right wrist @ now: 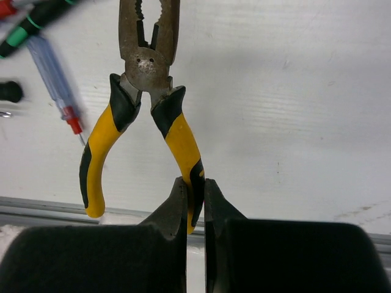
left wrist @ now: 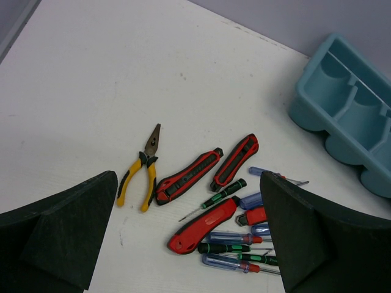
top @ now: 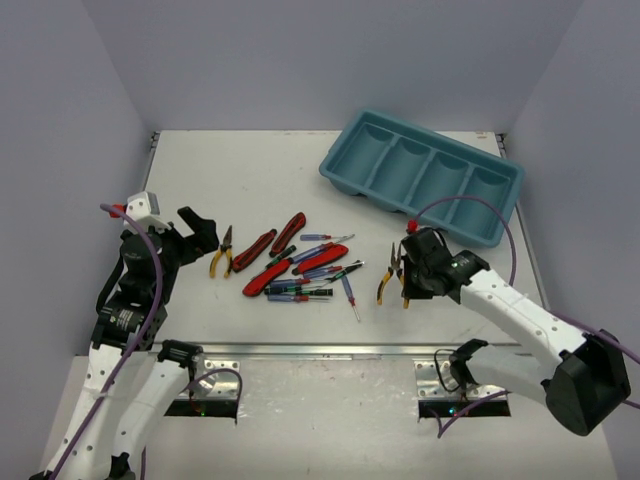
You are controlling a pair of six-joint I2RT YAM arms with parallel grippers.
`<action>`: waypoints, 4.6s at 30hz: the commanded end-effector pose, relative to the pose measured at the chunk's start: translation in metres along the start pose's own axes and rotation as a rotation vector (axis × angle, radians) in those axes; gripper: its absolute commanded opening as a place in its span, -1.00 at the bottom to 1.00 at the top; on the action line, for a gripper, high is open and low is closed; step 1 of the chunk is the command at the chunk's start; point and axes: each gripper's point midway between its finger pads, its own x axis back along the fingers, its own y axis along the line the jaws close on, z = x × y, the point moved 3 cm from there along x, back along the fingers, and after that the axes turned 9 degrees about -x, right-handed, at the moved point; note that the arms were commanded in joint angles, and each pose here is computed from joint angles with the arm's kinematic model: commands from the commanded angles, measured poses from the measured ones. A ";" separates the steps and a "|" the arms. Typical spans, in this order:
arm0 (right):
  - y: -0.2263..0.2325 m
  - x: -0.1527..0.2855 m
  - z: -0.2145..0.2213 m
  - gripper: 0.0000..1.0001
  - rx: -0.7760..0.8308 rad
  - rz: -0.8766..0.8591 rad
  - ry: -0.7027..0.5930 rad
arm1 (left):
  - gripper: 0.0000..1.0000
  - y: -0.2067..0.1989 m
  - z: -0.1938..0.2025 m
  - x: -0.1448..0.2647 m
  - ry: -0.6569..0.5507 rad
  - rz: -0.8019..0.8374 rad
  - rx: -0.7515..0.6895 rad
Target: Sort the tools into containers
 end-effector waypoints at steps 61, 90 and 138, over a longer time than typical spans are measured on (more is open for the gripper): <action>0.015 0.090 -0.179 0.38 -0.058 -0.368 -0.358 | 0.56 0.063 0.140 -0.129 0.747 -0.398 0.133; 0.038 0.095 -0.163 0.53 0.017 -0.576 -0.344 | -1.00 0.079 0.195 -0.144 0.785 -0.552 0.159; 0.226 0.044 -0.121 -1.00 -0.181 -1.059 0.068 | -0.90 -0.193 0.062 -0.007 0.020 0.753 0.067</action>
